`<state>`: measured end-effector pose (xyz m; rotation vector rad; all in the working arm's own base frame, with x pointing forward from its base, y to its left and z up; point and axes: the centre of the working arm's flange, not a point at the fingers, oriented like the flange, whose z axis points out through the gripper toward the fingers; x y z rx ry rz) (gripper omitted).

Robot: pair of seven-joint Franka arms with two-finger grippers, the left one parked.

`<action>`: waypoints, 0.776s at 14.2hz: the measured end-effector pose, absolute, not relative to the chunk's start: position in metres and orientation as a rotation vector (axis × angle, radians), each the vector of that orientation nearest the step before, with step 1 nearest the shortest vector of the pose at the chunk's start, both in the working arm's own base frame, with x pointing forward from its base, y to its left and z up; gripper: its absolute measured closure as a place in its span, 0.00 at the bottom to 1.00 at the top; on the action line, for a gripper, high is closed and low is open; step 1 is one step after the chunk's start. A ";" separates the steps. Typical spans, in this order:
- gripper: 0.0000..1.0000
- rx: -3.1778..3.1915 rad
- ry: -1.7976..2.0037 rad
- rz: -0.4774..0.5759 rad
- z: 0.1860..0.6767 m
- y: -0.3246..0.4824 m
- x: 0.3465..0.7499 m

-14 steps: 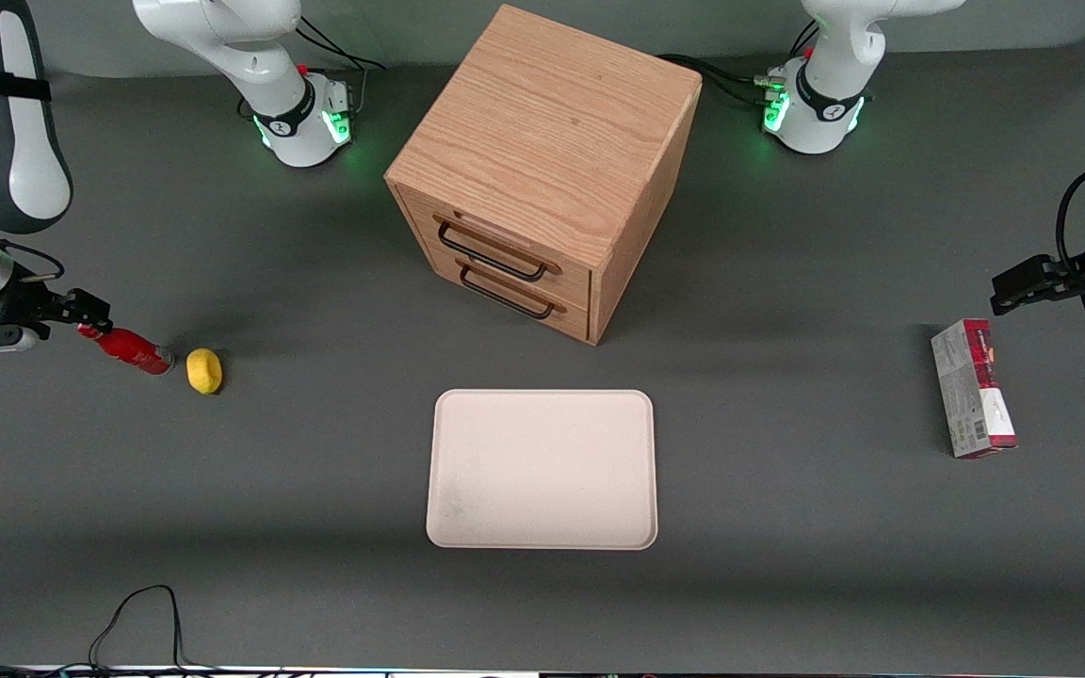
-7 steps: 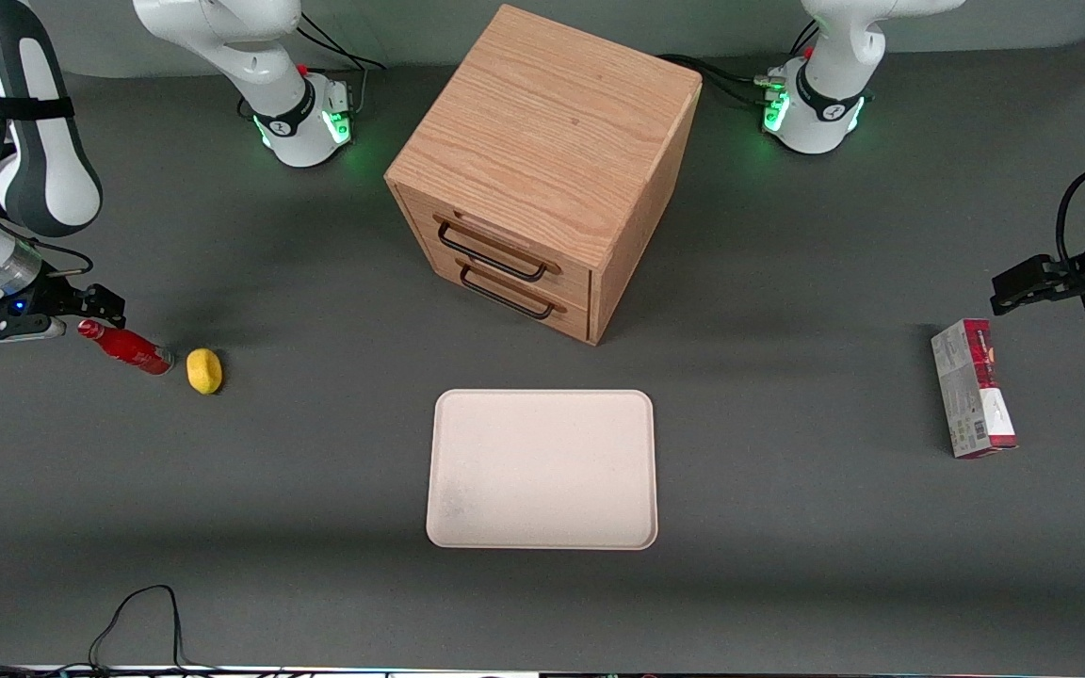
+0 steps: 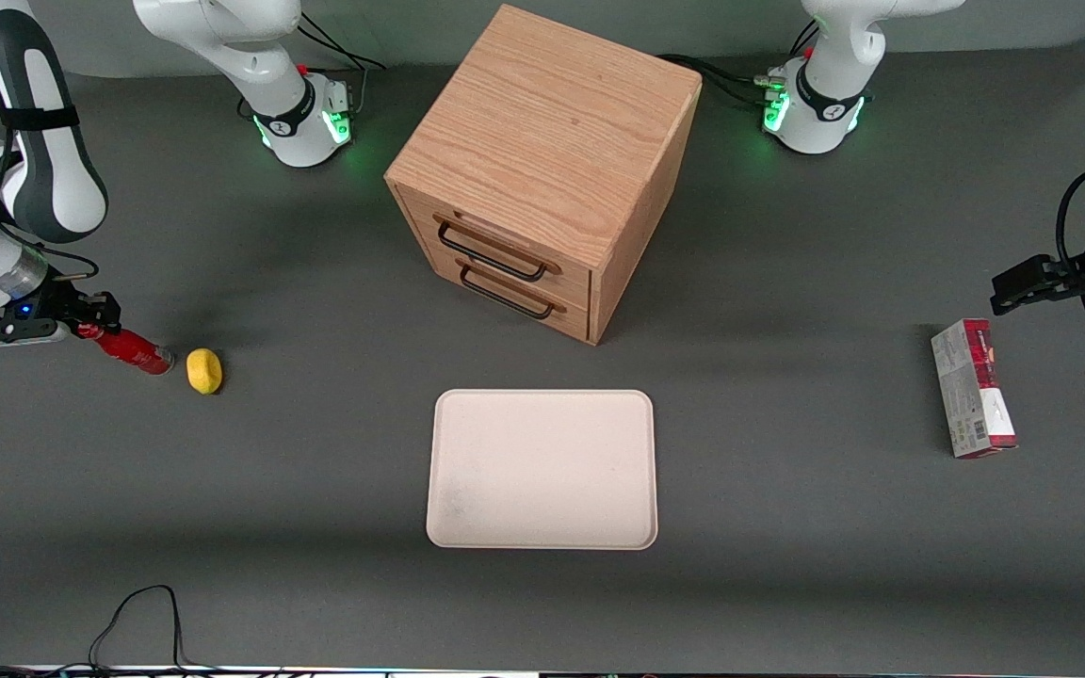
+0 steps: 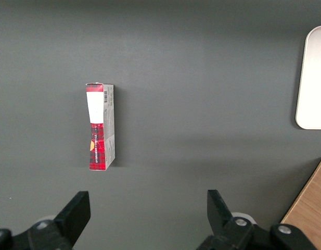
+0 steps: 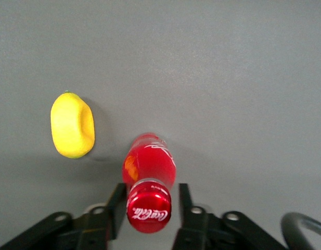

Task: Place coke bottle on tray
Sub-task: 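Close the right gripper on the bottle's cap end, then lift the bottle and carry it with the right gripper toward the cream tray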

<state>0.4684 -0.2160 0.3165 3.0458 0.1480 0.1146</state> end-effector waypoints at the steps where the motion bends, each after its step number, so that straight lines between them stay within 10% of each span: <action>1: 0.67 3.057 0.126 0.125 0.318 -0.216 0.469; 11: 0.67 3.157 0.031 0.114 0.437 -0.186 0.540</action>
